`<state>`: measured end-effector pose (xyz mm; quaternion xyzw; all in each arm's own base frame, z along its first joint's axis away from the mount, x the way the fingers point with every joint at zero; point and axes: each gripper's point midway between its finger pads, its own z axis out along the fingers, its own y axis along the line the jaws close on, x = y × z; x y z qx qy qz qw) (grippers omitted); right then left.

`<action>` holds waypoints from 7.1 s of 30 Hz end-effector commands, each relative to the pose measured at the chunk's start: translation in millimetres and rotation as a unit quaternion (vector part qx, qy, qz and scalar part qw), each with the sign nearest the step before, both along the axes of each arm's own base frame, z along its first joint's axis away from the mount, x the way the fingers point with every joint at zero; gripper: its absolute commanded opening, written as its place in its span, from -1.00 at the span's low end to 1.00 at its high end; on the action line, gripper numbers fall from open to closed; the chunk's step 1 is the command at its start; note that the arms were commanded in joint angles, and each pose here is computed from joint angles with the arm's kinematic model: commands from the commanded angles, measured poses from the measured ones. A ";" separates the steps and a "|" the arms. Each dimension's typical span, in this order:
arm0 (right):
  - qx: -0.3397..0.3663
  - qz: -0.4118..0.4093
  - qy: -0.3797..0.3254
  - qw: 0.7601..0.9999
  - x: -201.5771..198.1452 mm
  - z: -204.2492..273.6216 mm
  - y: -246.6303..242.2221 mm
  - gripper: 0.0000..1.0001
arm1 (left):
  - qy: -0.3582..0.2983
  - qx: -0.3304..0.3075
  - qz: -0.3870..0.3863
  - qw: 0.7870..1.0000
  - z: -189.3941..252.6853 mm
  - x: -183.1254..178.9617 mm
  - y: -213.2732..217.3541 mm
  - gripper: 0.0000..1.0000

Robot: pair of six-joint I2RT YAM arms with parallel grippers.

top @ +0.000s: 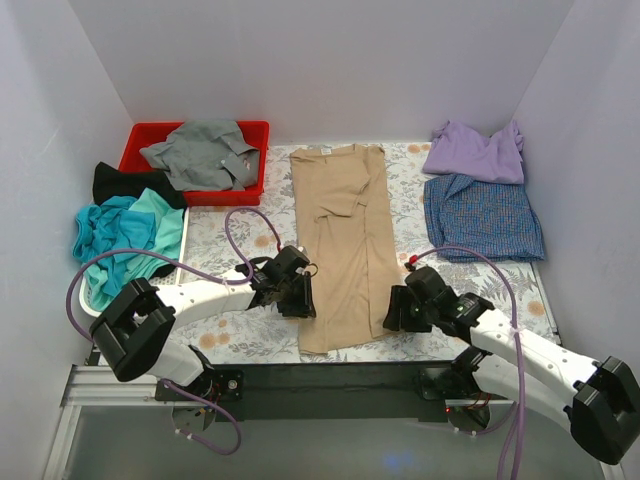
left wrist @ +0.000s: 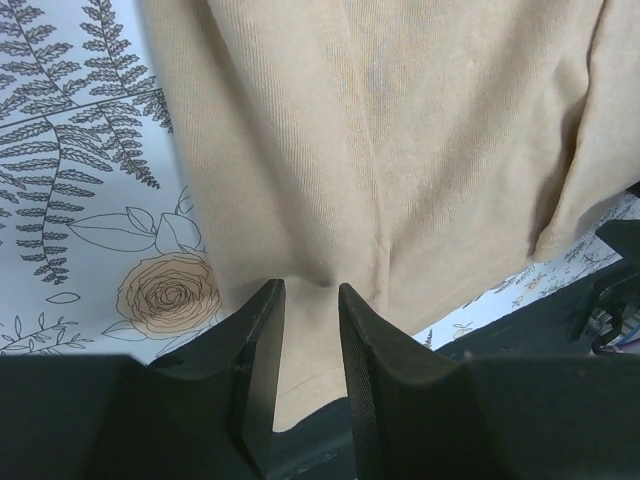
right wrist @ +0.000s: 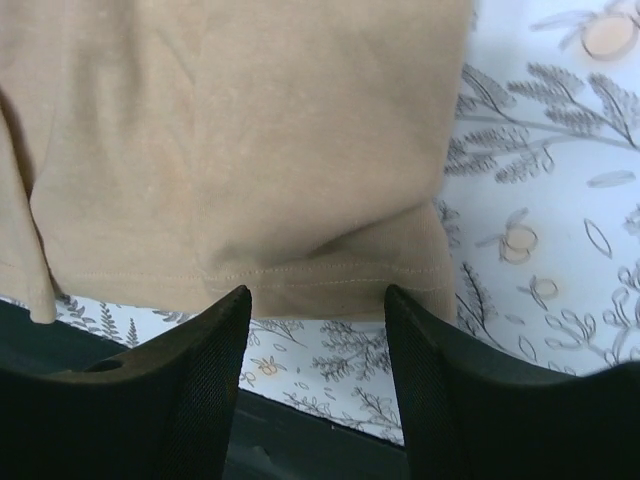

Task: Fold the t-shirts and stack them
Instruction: Fold the tshirt

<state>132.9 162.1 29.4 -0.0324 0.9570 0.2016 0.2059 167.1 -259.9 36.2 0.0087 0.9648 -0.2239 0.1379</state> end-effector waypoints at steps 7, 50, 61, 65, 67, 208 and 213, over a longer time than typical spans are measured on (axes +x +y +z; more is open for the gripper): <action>-0.034 -0.063 0.073 0.995 -45.9 -8.9 -17.6 0.24 | -0.019 0.008 -0.005 1.000 2.8 5.2 2.3 -0.46; -0.059 -0.127 -0.007 0.990 -11.0 -20.4 -26.7 0.44 | 0.059 -0.105 0.008 0.993 -5.0 -58.9 17.0 0.22; -0.048 -0.112 0.008 0.993 -17.8 -32.5 -24.1 -0.08 | 0.086 -0.094 0.013 0.992 -18.5 -70.0 23.8 -0.37; -0.043 -0.108 0.009 0.993 -18.4 -32.8 -22.3 -0.31 | 0.090 -0.094 0.013 0.991 -20.7 -70.8 23.8 -0.71; -0.036 -0.108 0.005 0.993 -17.0 -31.0 -20.7 -0.42 | 0.088 -0.096 0.009 0.991 -20.1 -70.6 22.5 -0.91; -0.008 0.143 -0.064 0.988 258.7 23.3 74.1 0.15 | -0.059 -0.082 0.039 0.994 27.1 252.4 -5.6 -0.59; -0.020 0.136 -0.078 0.987 282.8 20.8 72.9 0.14 | -0.070 -0.055 0.054 0.995 23.3 253.1 6.7 -0.59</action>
